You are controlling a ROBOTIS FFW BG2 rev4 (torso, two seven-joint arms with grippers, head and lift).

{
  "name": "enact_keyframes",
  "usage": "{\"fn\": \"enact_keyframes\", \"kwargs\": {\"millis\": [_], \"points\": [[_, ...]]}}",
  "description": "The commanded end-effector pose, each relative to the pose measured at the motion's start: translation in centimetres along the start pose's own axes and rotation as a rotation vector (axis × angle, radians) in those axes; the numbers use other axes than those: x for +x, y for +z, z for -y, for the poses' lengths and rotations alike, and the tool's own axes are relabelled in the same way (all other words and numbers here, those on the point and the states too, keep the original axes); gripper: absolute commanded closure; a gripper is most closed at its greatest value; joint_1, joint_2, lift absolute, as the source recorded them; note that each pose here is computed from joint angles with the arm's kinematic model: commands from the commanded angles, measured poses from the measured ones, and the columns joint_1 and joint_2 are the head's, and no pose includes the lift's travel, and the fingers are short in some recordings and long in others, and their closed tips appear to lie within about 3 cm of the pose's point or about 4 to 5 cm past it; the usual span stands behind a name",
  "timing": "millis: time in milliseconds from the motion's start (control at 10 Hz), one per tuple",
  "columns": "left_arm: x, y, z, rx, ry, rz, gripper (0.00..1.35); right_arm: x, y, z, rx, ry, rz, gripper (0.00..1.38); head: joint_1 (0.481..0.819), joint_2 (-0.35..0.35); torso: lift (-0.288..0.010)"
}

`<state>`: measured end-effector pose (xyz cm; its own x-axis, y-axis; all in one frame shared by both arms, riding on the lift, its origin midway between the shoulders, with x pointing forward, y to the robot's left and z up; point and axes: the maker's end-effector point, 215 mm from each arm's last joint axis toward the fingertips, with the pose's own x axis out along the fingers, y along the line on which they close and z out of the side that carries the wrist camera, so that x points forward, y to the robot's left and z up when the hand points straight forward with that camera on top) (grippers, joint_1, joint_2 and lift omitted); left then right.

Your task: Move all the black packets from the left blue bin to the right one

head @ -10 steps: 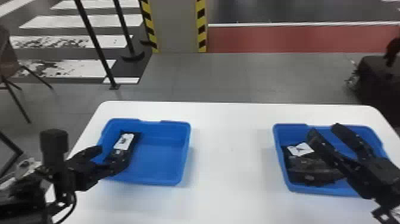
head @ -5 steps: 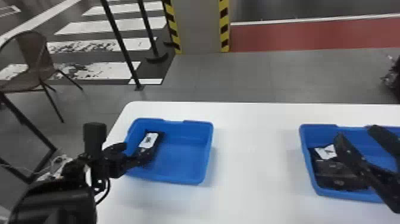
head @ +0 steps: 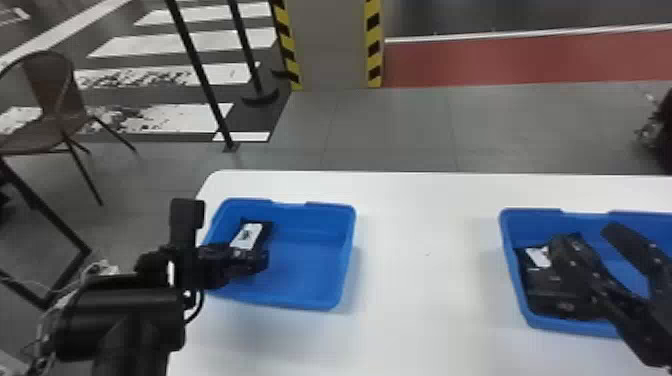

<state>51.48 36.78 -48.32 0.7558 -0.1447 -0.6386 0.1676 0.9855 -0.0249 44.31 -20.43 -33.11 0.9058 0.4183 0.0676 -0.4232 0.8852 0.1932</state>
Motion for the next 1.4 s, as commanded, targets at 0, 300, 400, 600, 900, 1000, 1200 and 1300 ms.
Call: {"fn": "enact_keyframes", "kwargs": {"millis": [0,300,400,600,900,1000,1200,1300], "points": [[0.2,-0.6,0.0,-0.003,0.016,-0.040,0.22,0.0,-0.1,0.0,0.013,-0.001,0.001,0.31,0.695,0.189,-0.110],[-0.2,-2.3,-1.4,-0.031,0.065,-0.111,0.77,-0.1,-0.6,0.1,0.033,-0.002,-0.008,0.31,0.695,0.196,-0.110],[-0.4,-2.4,-1.6,-0.029,0.069,-0.113,0.74,-0.2,-0.7,0.0,0.041,-0.001,-0.009,0.31,0.695,0.203,-0.110],[-2.2,0.3,-2.0,0.017,0.112,-0.052,0.26,-0.2,-0.9,0.1,0.046,0.000,-0.011,0.31,0.695,0.213,-0.110],[-2.5,0.9,-3.5,0.024,0.157,-0.065,0.12,0.2,-1.2,-0.2,0.058,0.009,-0.014,0.31,0.695,0.226,-0.110],[-1.3,1.1,-2.8,0.039,0.129,-0.075,0.12,0.2,-1.2,-0.3,0.060,0.013,-0.016,0.31,0.695,0.231,-0.110],[-0.3,1.8,-1.6,0.057,0.099,-0.079,0.13,0.3,-1.1,-0.3,0.063,0.014,-0.011,0.31,0.695,0.221,-0.110],[-0.2,1.7,-1.5,0.051,0.097,-0.080,0.14,0.3,-1.2,-0.3,0.063,0.015,-0.014,0.31,0.695,0.210,-0.110]]}}
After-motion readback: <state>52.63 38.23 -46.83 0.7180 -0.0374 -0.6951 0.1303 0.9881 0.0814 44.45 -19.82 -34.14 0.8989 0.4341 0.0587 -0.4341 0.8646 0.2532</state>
